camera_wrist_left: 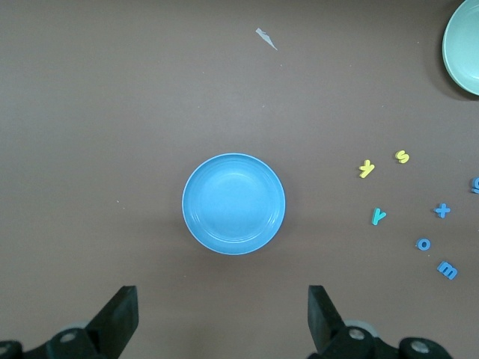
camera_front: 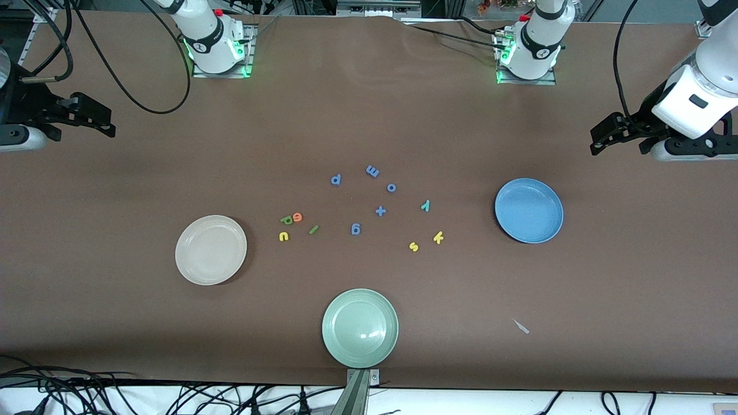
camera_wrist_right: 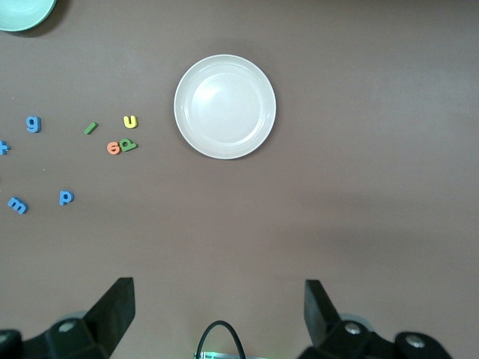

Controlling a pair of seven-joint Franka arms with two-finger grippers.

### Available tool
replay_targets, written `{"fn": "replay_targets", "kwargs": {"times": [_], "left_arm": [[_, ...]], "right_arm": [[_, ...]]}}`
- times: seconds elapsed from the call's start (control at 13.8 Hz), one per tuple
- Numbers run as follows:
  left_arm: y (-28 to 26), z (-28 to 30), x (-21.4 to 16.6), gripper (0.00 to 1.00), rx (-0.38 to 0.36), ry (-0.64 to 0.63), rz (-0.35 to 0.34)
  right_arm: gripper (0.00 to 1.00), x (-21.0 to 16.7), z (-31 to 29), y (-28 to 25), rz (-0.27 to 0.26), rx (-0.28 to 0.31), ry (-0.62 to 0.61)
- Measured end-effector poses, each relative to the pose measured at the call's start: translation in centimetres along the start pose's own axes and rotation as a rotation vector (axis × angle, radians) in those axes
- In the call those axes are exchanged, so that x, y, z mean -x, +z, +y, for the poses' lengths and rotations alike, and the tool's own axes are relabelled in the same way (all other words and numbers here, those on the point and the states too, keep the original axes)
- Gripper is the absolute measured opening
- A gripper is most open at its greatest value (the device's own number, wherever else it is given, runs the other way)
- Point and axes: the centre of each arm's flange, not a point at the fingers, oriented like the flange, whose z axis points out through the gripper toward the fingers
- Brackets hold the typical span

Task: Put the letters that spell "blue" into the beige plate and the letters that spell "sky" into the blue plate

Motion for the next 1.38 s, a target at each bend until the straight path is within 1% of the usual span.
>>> {"fn": "replay_targets", "kwargs": {"times": [0.51, 0.8, 1.38], "left_arm": [[0.49, -0.15, -0.29, 1.00, 0.000, -0.003, -0.008], [-0.15, -0.12, -0.53, 1.00, 0.002, -0.003, 0.006], [-0.12, -0.12, -0.56, 1.00, 0.002, -0.003, 0.005]], "right_arm": [[1.00, 0.03, -0.25, -0.08, 0.002, 0.000, -0.004], [1.00, 0.03, -0.35, -0.08, 0.002, 0.000, -0.006], [1.00, 0.03, -0.34, -0.08, 0.002, 0.000, -0.006]]}}
